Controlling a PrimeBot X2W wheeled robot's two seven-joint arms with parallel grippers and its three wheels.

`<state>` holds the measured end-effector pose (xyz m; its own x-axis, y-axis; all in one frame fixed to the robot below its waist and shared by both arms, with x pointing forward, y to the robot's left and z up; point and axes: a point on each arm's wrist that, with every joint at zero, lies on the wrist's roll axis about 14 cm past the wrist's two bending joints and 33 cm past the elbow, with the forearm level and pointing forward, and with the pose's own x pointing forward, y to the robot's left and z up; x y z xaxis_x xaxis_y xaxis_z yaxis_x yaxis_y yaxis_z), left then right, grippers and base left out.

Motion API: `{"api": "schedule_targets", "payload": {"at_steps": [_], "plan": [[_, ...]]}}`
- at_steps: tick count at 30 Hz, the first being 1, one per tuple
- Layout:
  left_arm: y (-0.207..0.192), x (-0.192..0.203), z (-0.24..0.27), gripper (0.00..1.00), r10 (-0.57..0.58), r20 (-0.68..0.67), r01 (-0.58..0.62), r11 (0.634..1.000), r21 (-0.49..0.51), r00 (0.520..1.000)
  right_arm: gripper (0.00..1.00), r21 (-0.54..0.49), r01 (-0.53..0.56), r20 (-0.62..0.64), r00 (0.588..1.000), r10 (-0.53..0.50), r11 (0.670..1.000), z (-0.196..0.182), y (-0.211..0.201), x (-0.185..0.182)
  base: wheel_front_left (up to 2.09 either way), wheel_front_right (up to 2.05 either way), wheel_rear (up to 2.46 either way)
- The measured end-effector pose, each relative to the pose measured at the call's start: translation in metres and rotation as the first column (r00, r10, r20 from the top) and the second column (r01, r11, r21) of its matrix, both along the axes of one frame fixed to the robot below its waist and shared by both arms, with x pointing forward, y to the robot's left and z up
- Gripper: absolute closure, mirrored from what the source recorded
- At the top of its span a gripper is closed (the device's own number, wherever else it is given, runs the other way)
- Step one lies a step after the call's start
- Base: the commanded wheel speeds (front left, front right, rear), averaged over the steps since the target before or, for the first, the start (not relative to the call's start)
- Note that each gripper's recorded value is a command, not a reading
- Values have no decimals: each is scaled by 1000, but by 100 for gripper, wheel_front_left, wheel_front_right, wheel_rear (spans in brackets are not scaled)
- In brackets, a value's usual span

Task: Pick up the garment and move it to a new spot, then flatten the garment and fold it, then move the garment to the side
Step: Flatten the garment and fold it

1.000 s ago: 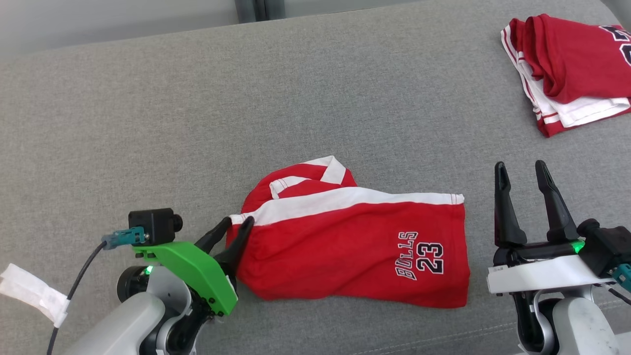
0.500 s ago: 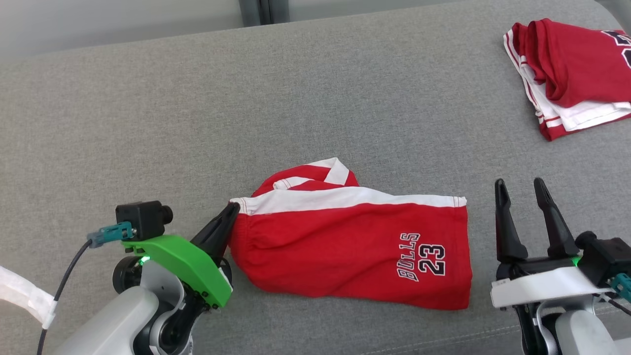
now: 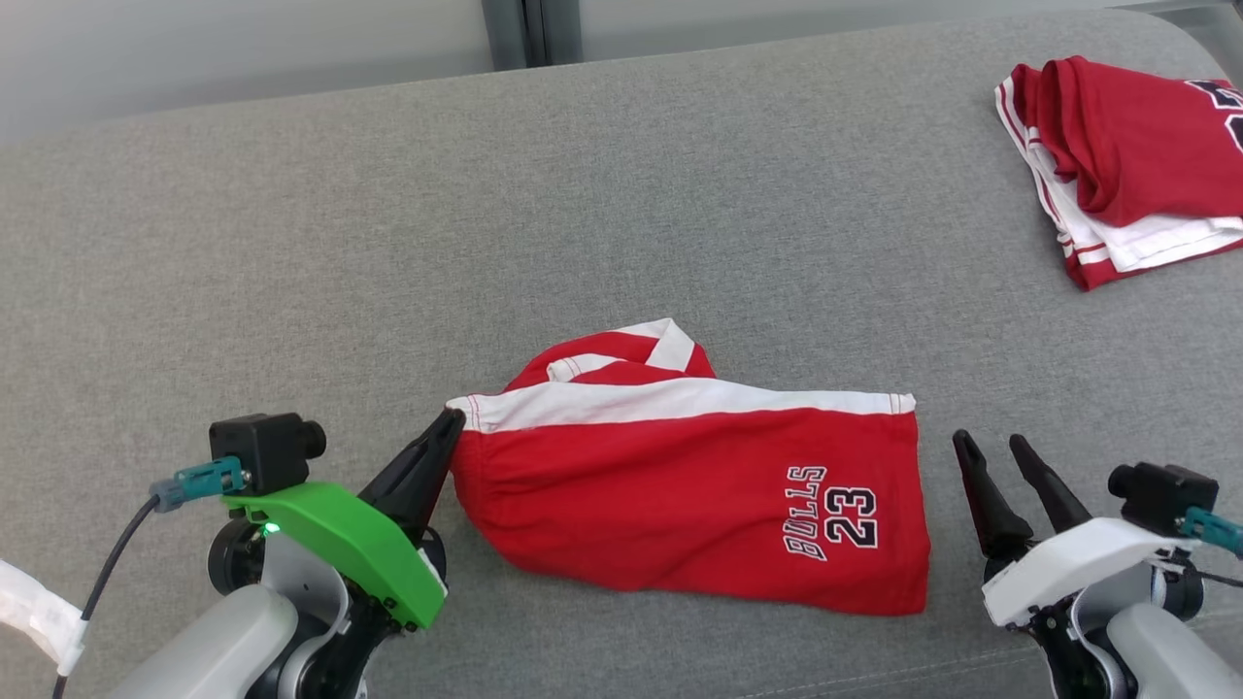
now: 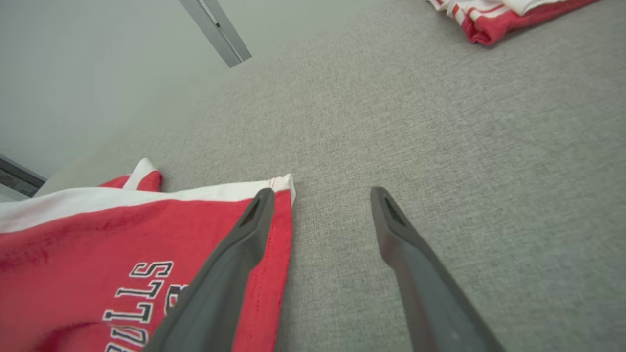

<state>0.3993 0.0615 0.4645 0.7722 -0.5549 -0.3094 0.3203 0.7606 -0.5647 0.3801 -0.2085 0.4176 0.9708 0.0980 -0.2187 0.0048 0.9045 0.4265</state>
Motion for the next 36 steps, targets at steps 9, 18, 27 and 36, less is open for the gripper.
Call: {"api": "schedule_targets", "payload": {"at_steps": [9, 18, 27, 36], "plan": [[5, -5, -5, 100, 12, -20, -12, 1000, 4, 1000, 0, -92, -134, -105, 987, 124, 987, -22, 14, 29, 0, 0, 0], [9, -5, -16, 100, 28, -46, -28, 1000, 5, 999, 44, -136, -244, -150, 963, 224, 960, -41, 42, 43, 0, 0, 0], [12, 5, -12, 100, 45, -12, -45, 999, 3, 999, 100, -187, -268, -93, 963, 255, 945, -22, 40, 61, 0, 0, 0], [-5, 68, 59, 100, -9, 235, 16, 999, -30, 972, 100, -256, -118, 309, 930, 197, 960, 109, 10, 129, 0, 0, 0]]}}
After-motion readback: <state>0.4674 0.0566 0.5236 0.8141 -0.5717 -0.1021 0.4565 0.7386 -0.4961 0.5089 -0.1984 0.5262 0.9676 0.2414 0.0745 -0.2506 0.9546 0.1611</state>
